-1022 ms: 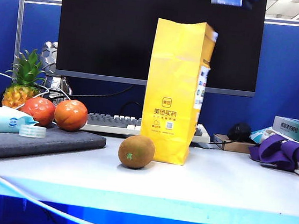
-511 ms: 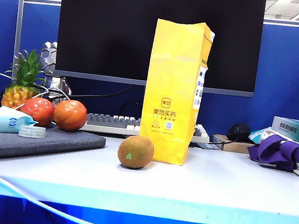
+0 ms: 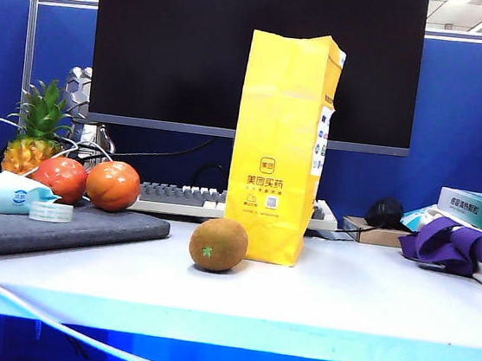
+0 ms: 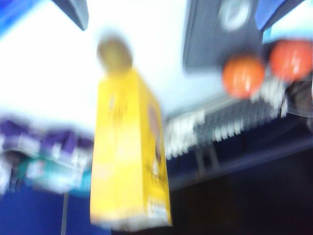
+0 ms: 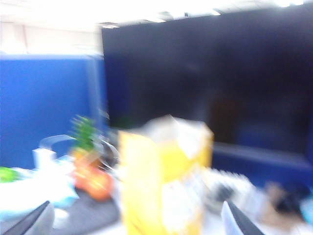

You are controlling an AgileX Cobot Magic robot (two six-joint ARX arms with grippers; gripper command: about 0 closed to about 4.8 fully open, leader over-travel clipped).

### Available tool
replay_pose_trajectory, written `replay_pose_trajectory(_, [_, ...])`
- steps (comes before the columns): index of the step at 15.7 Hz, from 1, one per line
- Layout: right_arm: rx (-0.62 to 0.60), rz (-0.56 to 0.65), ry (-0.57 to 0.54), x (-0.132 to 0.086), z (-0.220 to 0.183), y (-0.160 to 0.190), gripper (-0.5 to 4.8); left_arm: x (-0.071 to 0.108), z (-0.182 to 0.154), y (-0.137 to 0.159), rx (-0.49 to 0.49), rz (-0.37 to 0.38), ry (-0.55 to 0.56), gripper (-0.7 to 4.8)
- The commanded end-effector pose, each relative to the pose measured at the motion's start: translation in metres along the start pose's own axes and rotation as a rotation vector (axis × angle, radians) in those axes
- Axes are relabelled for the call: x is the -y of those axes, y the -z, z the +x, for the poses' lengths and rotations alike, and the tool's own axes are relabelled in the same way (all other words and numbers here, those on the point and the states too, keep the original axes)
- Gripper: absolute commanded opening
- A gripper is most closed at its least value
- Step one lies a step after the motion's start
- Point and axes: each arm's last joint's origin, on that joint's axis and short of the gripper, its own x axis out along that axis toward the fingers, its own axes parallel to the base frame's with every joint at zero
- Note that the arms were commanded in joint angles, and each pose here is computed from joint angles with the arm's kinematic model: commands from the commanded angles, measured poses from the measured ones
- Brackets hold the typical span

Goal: Pick up the kiwifruit and throw it into the yellow paper bag.

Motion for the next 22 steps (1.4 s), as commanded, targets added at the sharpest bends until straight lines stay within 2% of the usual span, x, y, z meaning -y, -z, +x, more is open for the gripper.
replay_pose_trajectory(1, [0.058, 0.124, -0.001, 0.004, -0.001, 0.04, 4.79, 0.0, 0.007, 0.009, 0.062, -0.074, 0.024, 4.79])
replay_pose_trajectory(3, [0.064, 0.17, -0.004, 0.006, -0.001, 0.063, 4.79, 0.002, 0.012, 0.023, 0.047, -0.132, 0.028, 4.79])
replay_pose_trajectory(5, [0.014, 0.184, 0.006, 0.008, -0.001, 0.082, 4.79, 0.004, 0.018, 0.04, 0.06, -0.139, 0.044, 4.79])
replay_pose_trajectory(6, [0.0, 0.188, 0.009, 0.009, -0.001, 0.087, 4.79, 0.004, 0.02, 0.045, 0.083, -0.156, 0.044, 4.79])
replay_pose_trajectory(9, [-0.028, 0.182, 0.016, 0.01, -0.002, 0.097, 4.79, 0.009, 0.024, 0.068, 0.198, -0.123, 0.1, 4.79])
replay_pose_trajectory(13, [-0.061, 0.174, 0.021, 0.01, -0.002, 0.102, 4.79, 0.011, 0.026, 0.082, 0.146, -0.146, 0.093, 4.79])
replay_pose_trajectory(16, [-0.131, 0.183, 0.041, 0.011, -0.003, 0.111, 4.79, 0.009, 0.027, 0.09, 0.064, -0.178, -0.023, 4.79])
replay_pose_trajectory(19, [-0.158, 0.155, 0.139, 0.015, -0.005, 0.126, 4.79, 0.006, 0.027, 0.096, -0.006, -0.195, -0.139, 4.79])
replay_pose_trajectory(22, [-0.162, 0.167, 0.145, 0.015, -0.005, 0.128, 4.79, 0.006, 0.027, 0.097, -0.01, -0.198, -0.161, 4.79])
